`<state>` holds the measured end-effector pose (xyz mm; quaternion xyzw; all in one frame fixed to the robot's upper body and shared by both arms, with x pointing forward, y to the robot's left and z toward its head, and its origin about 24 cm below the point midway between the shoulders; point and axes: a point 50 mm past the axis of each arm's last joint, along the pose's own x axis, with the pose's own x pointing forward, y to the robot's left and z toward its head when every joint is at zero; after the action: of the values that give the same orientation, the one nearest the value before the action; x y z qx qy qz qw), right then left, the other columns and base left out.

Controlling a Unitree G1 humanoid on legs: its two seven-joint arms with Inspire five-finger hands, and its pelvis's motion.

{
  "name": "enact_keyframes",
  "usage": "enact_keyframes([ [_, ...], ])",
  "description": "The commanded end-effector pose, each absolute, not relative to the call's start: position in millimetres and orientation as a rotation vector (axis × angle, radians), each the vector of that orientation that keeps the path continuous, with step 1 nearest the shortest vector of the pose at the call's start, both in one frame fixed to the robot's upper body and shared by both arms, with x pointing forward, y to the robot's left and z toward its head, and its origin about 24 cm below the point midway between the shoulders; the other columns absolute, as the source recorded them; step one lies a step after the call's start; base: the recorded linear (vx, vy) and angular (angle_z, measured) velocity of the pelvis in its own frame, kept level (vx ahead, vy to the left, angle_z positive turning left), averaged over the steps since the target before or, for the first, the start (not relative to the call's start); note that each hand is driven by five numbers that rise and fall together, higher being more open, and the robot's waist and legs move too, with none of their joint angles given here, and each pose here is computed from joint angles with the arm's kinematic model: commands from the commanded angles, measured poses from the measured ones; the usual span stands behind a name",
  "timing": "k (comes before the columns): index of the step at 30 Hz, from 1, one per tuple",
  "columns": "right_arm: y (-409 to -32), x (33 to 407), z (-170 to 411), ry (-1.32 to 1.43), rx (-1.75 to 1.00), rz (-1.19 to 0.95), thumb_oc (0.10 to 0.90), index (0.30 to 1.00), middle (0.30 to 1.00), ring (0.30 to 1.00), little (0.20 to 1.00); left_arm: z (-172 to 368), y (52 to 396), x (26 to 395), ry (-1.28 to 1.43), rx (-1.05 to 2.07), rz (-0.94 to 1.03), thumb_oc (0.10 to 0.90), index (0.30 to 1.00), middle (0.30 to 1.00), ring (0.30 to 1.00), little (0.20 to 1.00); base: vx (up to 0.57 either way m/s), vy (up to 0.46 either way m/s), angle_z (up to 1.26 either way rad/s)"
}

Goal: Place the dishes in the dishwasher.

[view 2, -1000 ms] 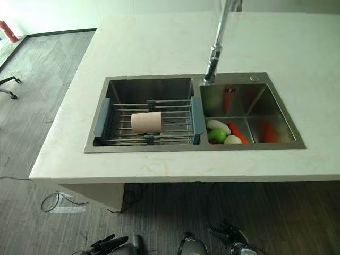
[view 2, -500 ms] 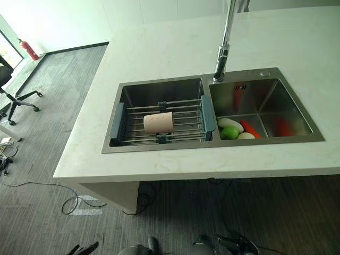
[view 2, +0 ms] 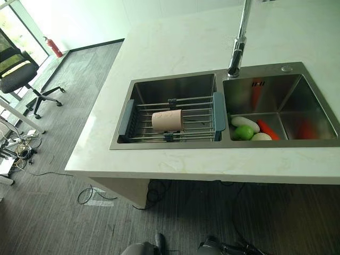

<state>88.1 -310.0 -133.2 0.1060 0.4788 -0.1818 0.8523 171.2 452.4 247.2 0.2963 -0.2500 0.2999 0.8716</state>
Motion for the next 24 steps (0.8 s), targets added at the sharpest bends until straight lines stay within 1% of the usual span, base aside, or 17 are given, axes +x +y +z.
enact_keyframes([
  [1, -299.4, 99.3, -136.0, 0.979, 0.301, -0.413, 0.8, 0.9, 0.9, 0.9, 0.9, 302.6, 409.7, 195.6, -0.722, 0.761, 0.453, 0.8, 0.9, 0.9, 0.9, 0.9, 0.06, -0.072, -0.08],
  [2, -298.0, 98.0, -137.0, 0.984, 0.307, -0.412, 0.8, 0.9, 0.9, 0.9, 0.9, 314.4, 394.0, 201.9, -0.775, 0.764, 0.354, 0.8, 0.9, 0.9, 0.9, 0.9, 0.05, -0.062, -0.17],
  [3, -297.2, 96.2, -137.8, 0.991, 0.31, -0.408, 0.8, 0.9, 0.9, 0.9, 0.9, 325.6, 377.3, 208.5, -0.812, 0.699, 0.214, 0.8, 0.9, 0.9, 0.9, 0.9, 0.04, -0.061, -0.28],
  [4, -297.2, 95.0, -138.1, 0.996, 0.312, -0.409, 0.8, 0.9, 0.9, 0.9, 0.9, 329.9, 369.8, 211.7, -0.825, 0.667, 0.142, 0.8, 0.9, 0.9, 0.9, 0.9, 0.04, -0.067, -0.3],
  [5, -296.4, 92.0, -139.4, 1.013, 0.314, -0.406, 0.8, 0.9, 0.9, 0.9, 0.9, 336.7, 347.2, 221.8, -0.836, 0.638, 0.045, 0.8, 0.9, 0.9, 0.9, 0.9, 0.03, -0.068, -0.27],
  [7, -295.7, 86.1, -141.2, 1.038, 0.319, -0.406, 0.8, 0.9, 0.9, 0.9, 0.9, 339.9, 324.7, 234.2, -0.825, 0.586, -0.074, 0.8, 0.9, 0.9, 0.9, 0.9, 0.04, -0.086, -0.19],
  [8, -294.0, 82.0, -142.9, 1.055, 0.339, -0.409, 0.8, 0.9, 0.9, 0.9, 0.9, 339.6, 307.9, 244.0, -0.804, 0.578, -0.144, 0.8, 0.9, 0.9, 0.9, 0.9, 0.03, -0.086, -0.13],
  [12, -290.0, 76.5, -145.6, 1.066, 0.383, -0.421, 0.8, 0.9, 0.9, 0.9, 0.9, 331.0, 279.4, 266.5, -0.735, 0.596, -0.235, 0.8, 0.9, 0.9, 0.9, 0.9, 0.02, -0.071, -0.26],
  [16, -288.5, 69.2, -147.7, 1.083, 0.398, -0.445, 0.8, 0.9, 0.9, 0.9, 0.9, 315.2, 263.8, 286.0, -0.64, 0.629, -0.281, 0.8, 0.9, 0.9, 0.9, 0.9, -0.01, -0.047, -0.21],
  [19, -288.7, 64.8, -148.2, 1.097, 0.412, -0.449, 0.8, 0.9, 0.9, 0.9, 0.9, 303.6, 263.2, 294.7, -0.553, 0.711, -0.294, 0.8, 0.9, 0.9, 0.9, 0.9, -0.01, -0.017, -0.13],
  [21, -290.1, 62.5, -148.0, 1.102, 0.416, -0.455, 0.8, 0.9, 0.9, 0.9, 0.9, 290.4, 264.1, 302.7, -0.446, 0.788, -0.327, 0.8, 0.9, 0.9, 0.9, 0.9, -0.02, 0.001, -0.14],
  [24, -290.9, 60.6, -148.0, 1.106, 0.42, -0.459, 0.8, 0.9, 0.9, 0.9, 0.9, 283.6, 263.8, 308.1, -0.404, 0.848, -0.324, 0.8, 0.9, 0.9, 0.9, 0.9, -0.01, 0.002, -0.01],
])
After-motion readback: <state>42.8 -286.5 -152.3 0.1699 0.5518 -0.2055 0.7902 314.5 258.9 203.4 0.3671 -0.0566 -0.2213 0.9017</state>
